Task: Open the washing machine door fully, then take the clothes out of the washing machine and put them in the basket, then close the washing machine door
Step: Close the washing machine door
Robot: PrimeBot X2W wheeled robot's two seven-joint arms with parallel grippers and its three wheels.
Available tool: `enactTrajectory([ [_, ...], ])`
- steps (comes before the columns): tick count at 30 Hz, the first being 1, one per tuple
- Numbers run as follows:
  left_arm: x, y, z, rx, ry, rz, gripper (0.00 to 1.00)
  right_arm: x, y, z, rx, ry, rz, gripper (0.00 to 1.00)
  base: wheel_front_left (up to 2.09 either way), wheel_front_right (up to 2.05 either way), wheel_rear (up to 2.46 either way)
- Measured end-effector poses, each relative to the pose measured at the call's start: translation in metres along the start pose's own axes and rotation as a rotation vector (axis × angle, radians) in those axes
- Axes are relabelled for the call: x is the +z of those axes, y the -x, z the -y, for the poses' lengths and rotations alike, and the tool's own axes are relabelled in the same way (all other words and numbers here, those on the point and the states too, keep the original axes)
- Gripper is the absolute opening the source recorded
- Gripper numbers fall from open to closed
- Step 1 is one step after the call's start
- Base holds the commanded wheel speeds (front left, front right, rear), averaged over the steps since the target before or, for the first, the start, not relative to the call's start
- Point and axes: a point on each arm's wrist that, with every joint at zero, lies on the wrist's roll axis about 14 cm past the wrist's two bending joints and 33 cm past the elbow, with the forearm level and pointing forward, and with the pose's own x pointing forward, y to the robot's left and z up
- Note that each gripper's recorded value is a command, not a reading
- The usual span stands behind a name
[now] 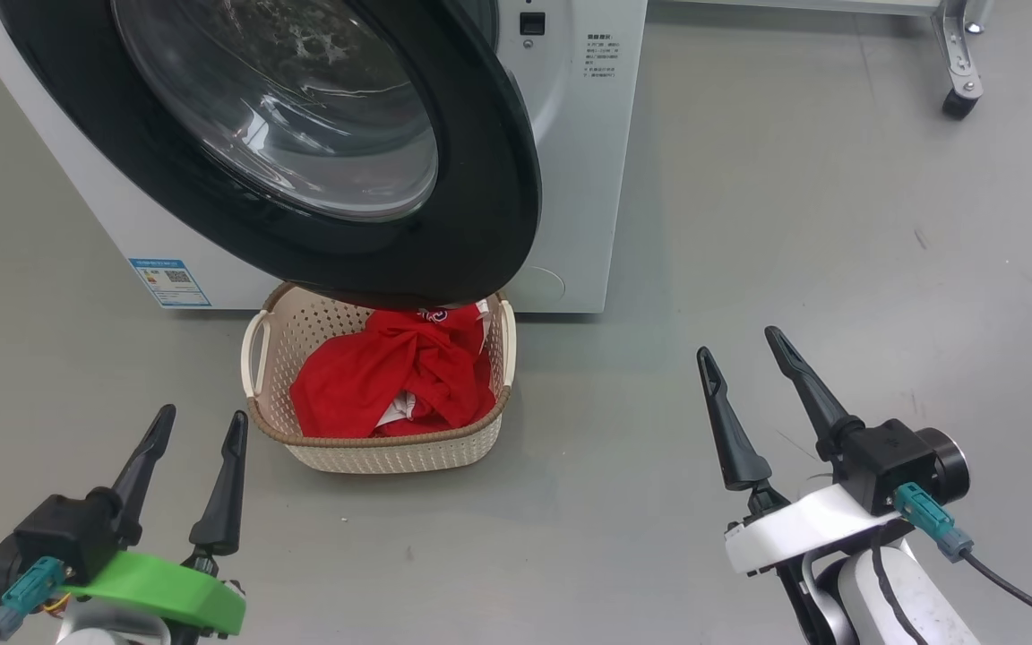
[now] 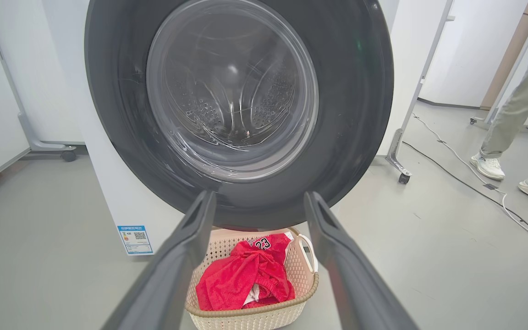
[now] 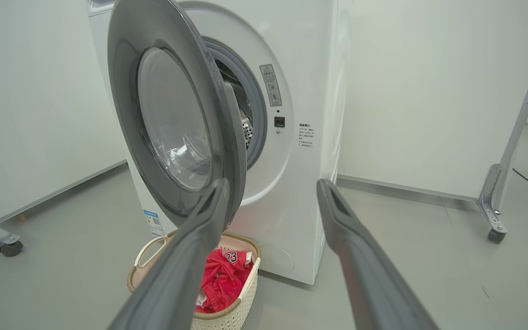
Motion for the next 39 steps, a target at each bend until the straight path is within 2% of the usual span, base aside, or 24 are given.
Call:
enactTrajectory([
  [25, 0.001, -0.005, 0.006, 0.005, -0.01, 0.018, 1.0, -0.007, -0.004, 0.004, -0.007, 0.002, -0.013, 1.0, 0.0, 0.0, 0.0],
  [26, 0.0, -0.005, 0.005, 0.006, -0.012, 0.016, 1.0, -0.008, -0.004, 0.004, -0.005, 0.003, -0.015, 0.56, 0.0, 0.0, 0.0],
  [27, -0.001, -0.005, 0.005, 0.007, -0.012, 0.015, 1.0, -0.008, -0.005, 0.003, -0.003, 0.009, -0.015, 0.19, 0.0, 0.0, 0.0],
  [28, -0.002, -0.005, 0.005, 0.009, -0.011, 0.012, 1.0, -0.007, -0.006, 0.003, 0.0, 0.012, -0.01, 0.0, 0.0, 0.0, 0.0],
  [35, -0.008, -0.006, 0.003, 0.019, -0.008, -0.003, 1.0, -0.011, -0.014, -0.009, 0.067, 0.022, -0.015, 0.0, 0.0, 0.0, 0.0],
  [39, -0.013, -0.007, 0.003, 0.024, 0.0, -0.016, 1.0, -0.009, -0.028, -0.025, 0.152, 0.031, 0.001, 0.0, 0.0, 0.0, 0.0],
])
